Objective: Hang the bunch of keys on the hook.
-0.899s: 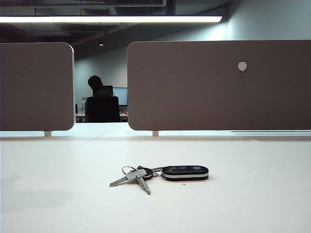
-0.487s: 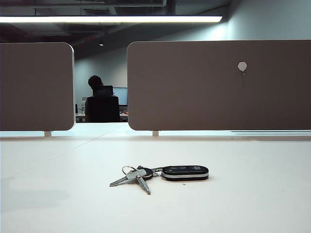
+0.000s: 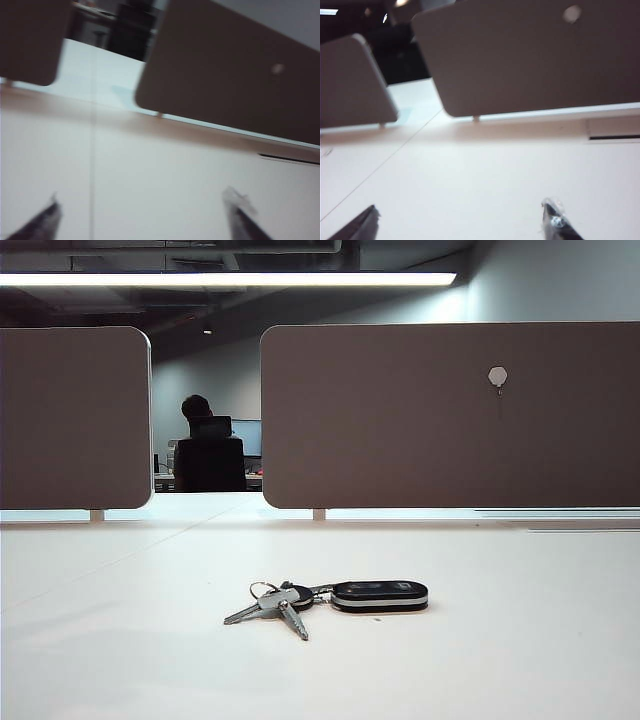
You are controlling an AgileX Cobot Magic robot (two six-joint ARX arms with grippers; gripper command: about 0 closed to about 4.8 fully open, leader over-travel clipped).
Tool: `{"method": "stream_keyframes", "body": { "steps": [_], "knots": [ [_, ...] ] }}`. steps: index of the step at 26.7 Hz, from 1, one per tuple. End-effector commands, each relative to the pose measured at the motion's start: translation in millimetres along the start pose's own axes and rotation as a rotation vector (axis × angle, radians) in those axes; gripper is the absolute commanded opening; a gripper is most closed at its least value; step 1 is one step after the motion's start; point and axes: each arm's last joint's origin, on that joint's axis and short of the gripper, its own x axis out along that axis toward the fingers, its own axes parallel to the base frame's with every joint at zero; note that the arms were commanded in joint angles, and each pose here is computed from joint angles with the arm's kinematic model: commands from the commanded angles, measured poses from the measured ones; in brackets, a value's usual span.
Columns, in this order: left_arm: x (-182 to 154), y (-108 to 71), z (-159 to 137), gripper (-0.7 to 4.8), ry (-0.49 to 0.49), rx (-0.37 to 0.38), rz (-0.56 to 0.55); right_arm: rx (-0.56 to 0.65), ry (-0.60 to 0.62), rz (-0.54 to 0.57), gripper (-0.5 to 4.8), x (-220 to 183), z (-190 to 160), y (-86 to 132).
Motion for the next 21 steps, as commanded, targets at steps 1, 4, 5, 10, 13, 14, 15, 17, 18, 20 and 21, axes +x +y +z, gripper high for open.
{"method": "stream_keyframes", "body": {
  "steps": [1,4,5,10,13,14,15,17,18,20,21],
  "knots": [
    [7,-7.5,14,4.79,0.012,0.02,-0.091,-0.027,0.061,0.089,4.79,10,12,6],
    [19,-12.3,24,4.79,0.055,0.03,-0.157,-0.014,0.151,0.163,4.79,25,17,10],
    [24,-13.8,28,4.79,0.085,0.031,-0.175,-0.007,0.181,0.187,4.79,30,17,11],
    [50,-19.8,38,4.79,0.201,0.025,-0.225,0.027,0.336,0.307,4.79,58,13,26],
    [63,-23.7,46,4.79,0.261,0.008,-0.24,0.028,0.409,0.377,4.79,75,8,41],
    [67,-24.6,48,4.79,0.288,0.006,-0.238,0.03,0.44,0.398,4.79,80,5,45],
    [70,-25.6,49,4.79,0.324,0.007,-0.237,0.032,0.474,0.419,4.79,85,2,49],
    [76,-28.3,49,4.79,0.428,0.044,-0.24,0.036,0.544,0.45,4.79,97,-4,58],
    [78,-29.6,48,4.79,0.476,0.073,-0.243,0.036,0.571,0.465,4.79,103,-7,63],
    [82,-32.4,43,4.79,0.577,0.139,-0.249,0.029,0.627,0.502,4.79,114,-16,75],
    [83,-33.3,40,4.79,0.622,0.169,-0.241,0.023,0.649,0.518,4.79,119,-21,80]
  ]
}}
